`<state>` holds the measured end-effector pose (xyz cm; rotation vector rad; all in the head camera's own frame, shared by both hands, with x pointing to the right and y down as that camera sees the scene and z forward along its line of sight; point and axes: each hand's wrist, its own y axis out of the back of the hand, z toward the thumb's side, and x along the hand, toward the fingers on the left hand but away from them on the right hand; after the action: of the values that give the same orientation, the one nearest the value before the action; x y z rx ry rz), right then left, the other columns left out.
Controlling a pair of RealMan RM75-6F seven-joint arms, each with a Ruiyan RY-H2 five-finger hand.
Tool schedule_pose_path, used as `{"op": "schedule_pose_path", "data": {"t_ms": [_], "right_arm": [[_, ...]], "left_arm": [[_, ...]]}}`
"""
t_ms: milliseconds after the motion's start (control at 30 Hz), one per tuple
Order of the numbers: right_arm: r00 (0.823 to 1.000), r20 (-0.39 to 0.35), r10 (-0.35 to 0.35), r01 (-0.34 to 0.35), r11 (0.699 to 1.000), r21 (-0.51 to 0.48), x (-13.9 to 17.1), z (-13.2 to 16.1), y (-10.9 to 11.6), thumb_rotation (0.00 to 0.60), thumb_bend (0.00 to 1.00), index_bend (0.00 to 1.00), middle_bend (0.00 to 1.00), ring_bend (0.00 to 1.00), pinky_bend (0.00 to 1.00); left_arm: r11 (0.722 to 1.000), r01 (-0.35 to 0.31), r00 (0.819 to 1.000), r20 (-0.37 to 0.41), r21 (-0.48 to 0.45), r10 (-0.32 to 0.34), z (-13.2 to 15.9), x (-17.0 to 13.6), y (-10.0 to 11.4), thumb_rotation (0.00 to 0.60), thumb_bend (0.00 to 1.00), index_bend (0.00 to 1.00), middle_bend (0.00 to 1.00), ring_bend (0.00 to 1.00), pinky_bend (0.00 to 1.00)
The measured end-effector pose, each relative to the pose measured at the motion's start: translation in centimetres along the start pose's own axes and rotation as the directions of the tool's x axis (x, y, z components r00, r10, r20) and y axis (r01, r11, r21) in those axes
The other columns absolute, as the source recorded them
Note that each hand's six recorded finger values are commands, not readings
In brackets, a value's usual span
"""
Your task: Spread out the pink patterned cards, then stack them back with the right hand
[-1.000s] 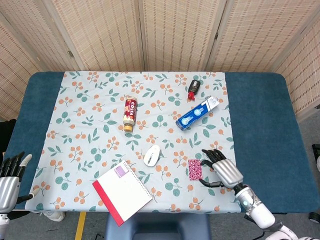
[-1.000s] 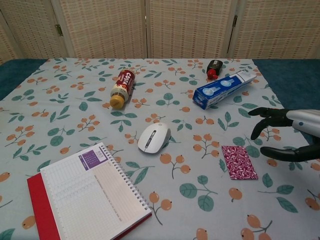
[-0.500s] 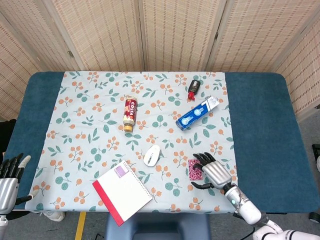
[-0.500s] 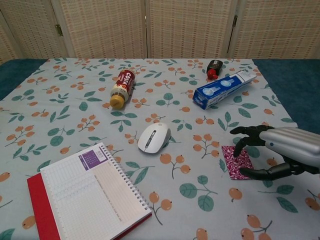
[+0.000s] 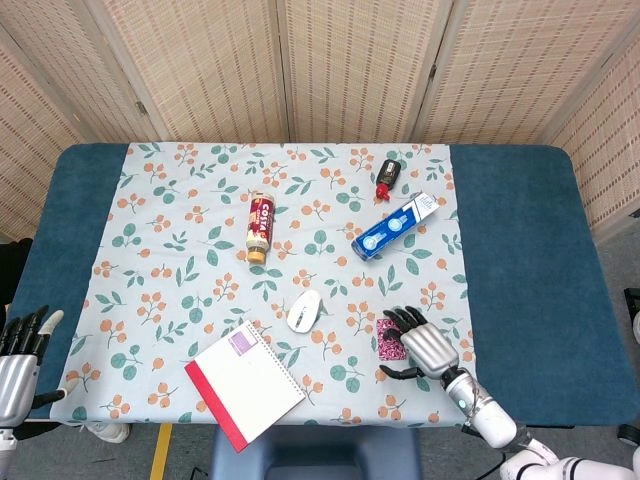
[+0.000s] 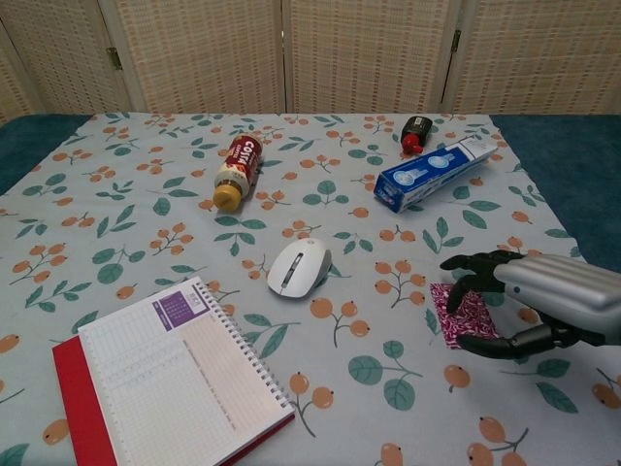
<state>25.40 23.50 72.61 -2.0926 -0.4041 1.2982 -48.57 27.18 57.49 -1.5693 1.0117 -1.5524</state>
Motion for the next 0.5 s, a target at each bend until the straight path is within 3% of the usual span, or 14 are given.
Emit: {"op": "schedule_pose_path", "data": {"t_ms": [500], "right_arm": [[0.995, 0.104, 0.001, -0.002, 1.000, 0.012, 2.6, -3.8, -0.5, 0.148, 0.34, 0.29, 0.08, 0.00, 0.00]], "left_arm": [[1.000, 0.003, 1.000, 0.012, 0.005, -0.003, 0.5, 0.2, 0.0, 0.600, 0.18, 0.11, 0.03, 0.05, 0.00]]}}
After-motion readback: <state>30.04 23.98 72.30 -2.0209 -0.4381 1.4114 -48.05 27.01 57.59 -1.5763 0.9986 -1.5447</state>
